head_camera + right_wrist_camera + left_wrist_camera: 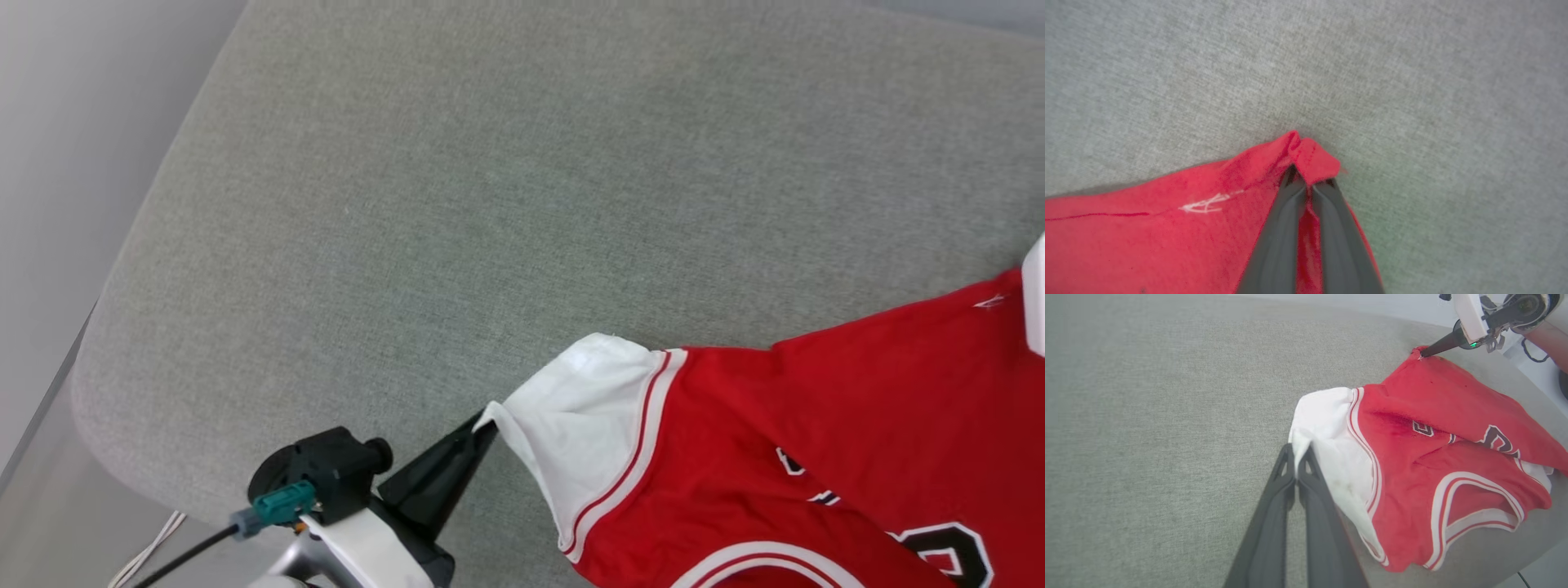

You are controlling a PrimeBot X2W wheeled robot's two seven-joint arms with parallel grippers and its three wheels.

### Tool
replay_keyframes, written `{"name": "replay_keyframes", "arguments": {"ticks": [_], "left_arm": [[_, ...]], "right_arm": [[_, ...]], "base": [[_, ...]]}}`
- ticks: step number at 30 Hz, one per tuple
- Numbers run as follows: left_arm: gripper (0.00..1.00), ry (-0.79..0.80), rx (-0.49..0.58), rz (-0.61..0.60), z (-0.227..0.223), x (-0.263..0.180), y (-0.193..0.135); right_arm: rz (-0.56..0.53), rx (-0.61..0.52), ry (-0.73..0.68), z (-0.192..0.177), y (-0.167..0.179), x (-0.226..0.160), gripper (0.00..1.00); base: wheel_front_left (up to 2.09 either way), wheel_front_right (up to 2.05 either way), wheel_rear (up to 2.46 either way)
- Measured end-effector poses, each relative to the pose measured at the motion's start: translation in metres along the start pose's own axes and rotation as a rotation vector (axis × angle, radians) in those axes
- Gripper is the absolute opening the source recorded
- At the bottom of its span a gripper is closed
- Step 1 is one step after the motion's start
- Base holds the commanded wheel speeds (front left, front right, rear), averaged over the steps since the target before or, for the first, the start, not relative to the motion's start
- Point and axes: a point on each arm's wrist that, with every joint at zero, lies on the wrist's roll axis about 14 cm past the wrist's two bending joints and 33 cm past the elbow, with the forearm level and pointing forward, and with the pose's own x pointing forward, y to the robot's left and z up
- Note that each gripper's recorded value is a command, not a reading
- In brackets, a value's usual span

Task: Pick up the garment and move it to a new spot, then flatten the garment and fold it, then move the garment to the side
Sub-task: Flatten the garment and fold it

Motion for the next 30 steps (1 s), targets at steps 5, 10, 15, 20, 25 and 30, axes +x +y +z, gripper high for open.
{"name": "replay_keyframes", "arguments": {"ticks": [5,10,15,20,25,30], "left_arm": [[0.00,-0.065,0.054,0.001,0.023,-0.006,0.003],[0.00,-0.158,0.127,-0.001,0.057,-0.015,0.006],[0.00,-0.255,0.202,-0.019,0.094,-0.022,0.002],[0.00,-0.387,0.286,-0.038,0.142,-0.028,-0.004],[0.00,-0.519,0.378,-0.072,0.192,-0.034,-0.016],[0.00,-0.661,0.452,-0.114,0.245,-0.045,-0.035]], "right_arm": [[0.000,0.011,-0.085,0.006,0.000,-0.024,0.00],[0.007,0.036,-0.246,0.027,-0.004,-0.068,0.00],[-0.008,0.059,-0.436,0.048,-0.016,-0.128,0.00],[-0.031,0.070,-0.638,0.064,-0.028,-0.194,0.00],[-0.061,0.060,-0.820,0.072,-0.035,-0.259,0.00],[-0.087,0.054,-0.989,0.074,-0.035,-0.319,0.00]], "base": [[0.00,0.00,0.00],[0.00,0.00,0.00],[0.00,0.00,0.00],[0.00,0.00,0.00],[0.00,0.00,0.00],[0.00,0.00,0.00]]}}
